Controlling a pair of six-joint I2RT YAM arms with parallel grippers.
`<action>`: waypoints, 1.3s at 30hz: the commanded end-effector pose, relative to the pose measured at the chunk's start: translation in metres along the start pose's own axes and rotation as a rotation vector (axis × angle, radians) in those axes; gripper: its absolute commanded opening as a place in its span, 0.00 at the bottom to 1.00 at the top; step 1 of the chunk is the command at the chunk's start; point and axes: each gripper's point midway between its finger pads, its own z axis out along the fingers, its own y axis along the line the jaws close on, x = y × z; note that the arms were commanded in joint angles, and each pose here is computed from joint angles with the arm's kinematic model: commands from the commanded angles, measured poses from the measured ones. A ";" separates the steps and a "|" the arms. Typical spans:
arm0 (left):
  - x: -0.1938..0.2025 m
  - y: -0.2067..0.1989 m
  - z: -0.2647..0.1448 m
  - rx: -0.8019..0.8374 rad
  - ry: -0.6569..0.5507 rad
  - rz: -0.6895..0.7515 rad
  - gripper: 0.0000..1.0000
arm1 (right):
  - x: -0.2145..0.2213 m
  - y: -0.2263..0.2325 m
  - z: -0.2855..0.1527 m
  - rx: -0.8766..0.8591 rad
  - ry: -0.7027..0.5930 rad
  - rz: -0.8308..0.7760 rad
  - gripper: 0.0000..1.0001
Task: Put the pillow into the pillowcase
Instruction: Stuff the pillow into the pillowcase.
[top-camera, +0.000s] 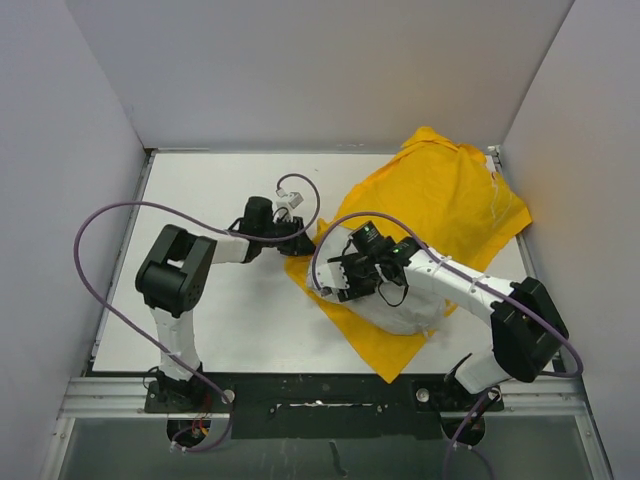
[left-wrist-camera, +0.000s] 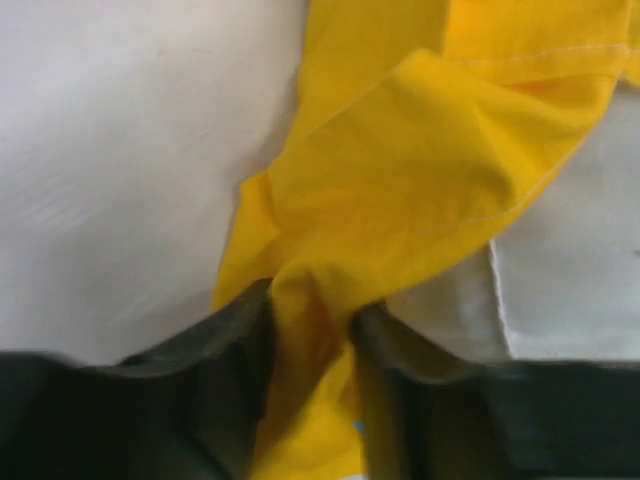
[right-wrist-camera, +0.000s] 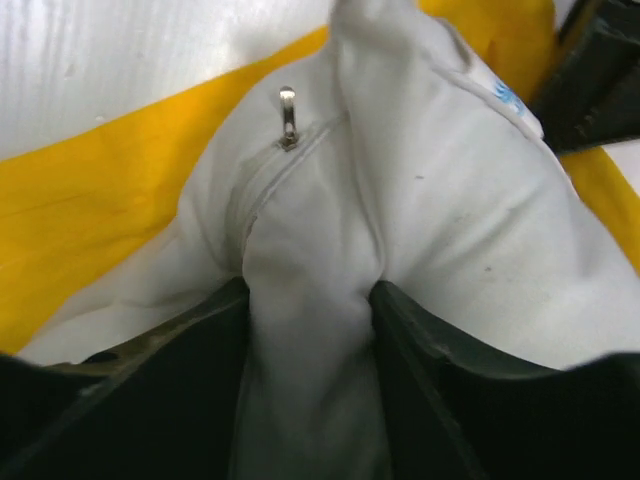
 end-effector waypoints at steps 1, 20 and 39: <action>-0.004 -0.035 0.026 0.172 0.045 0.025 0.04 | 0.021 -0.043 -0.026 0.214 0.058 0.049 0.35; 0.030 -0.198 -0.147 0.430 -0.125 -0.009 0.00 | 0.162 -0.143 -0.095 0.666 0.428 0.107 0.00; 0.075 -0.141 -0.091 0.318 -0.013 -0.171 0.00 | -0.054 -0.034 -0.109 0.063 -0.413 0.005 0.92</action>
